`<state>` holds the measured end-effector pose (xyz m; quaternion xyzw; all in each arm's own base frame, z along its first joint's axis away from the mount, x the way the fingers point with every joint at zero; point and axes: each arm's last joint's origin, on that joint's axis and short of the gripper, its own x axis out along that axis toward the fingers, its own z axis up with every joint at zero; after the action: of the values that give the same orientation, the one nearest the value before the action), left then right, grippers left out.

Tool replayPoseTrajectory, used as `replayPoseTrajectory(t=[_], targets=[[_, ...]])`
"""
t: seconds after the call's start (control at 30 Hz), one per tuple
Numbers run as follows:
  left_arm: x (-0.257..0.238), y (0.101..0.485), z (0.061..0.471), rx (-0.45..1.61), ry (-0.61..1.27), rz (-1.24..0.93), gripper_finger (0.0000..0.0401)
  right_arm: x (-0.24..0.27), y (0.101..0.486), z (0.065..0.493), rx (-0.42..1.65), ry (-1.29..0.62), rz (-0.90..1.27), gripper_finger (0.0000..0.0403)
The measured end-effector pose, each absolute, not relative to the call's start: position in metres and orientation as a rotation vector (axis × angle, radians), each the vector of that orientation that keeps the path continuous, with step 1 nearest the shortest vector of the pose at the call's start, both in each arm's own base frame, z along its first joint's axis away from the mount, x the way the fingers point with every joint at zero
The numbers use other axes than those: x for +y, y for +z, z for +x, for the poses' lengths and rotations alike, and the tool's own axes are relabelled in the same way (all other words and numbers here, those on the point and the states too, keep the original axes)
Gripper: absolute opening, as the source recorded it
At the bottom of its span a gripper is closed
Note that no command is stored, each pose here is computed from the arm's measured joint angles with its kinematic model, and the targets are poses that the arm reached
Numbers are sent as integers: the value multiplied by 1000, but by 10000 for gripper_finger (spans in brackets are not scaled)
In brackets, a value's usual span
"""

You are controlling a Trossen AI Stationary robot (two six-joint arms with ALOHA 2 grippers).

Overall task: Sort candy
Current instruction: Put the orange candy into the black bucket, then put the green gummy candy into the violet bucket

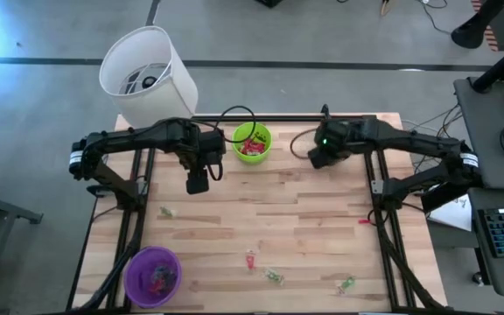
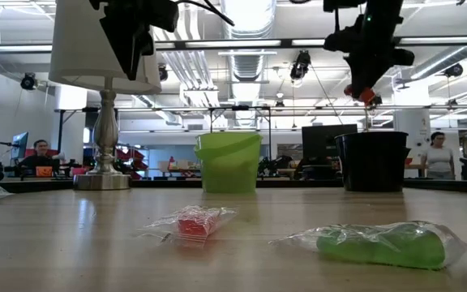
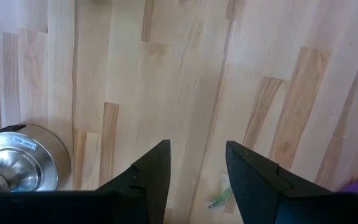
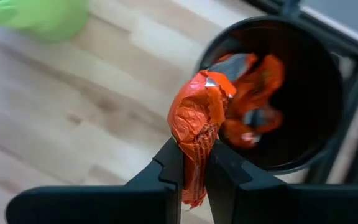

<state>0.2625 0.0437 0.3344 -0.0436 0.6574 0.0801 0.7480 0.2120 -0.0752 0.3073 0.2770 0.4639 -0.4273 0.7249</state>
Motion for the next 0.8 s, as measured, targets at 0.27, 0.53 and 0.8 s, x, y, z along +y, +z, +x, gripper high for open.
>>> replayPoseTrajectory(t=[0.27,0.53,0.8], targets=[[44,334,263,1438,172,-92,137,-108,304,199,1077,-995,570,40],[44,334,262,1442,172,-92,137,-128,299,186,1114,-1010,587,89],[44,335,263,1429,166,-84,137,-134,301,182,1080,-1057,657,127]])
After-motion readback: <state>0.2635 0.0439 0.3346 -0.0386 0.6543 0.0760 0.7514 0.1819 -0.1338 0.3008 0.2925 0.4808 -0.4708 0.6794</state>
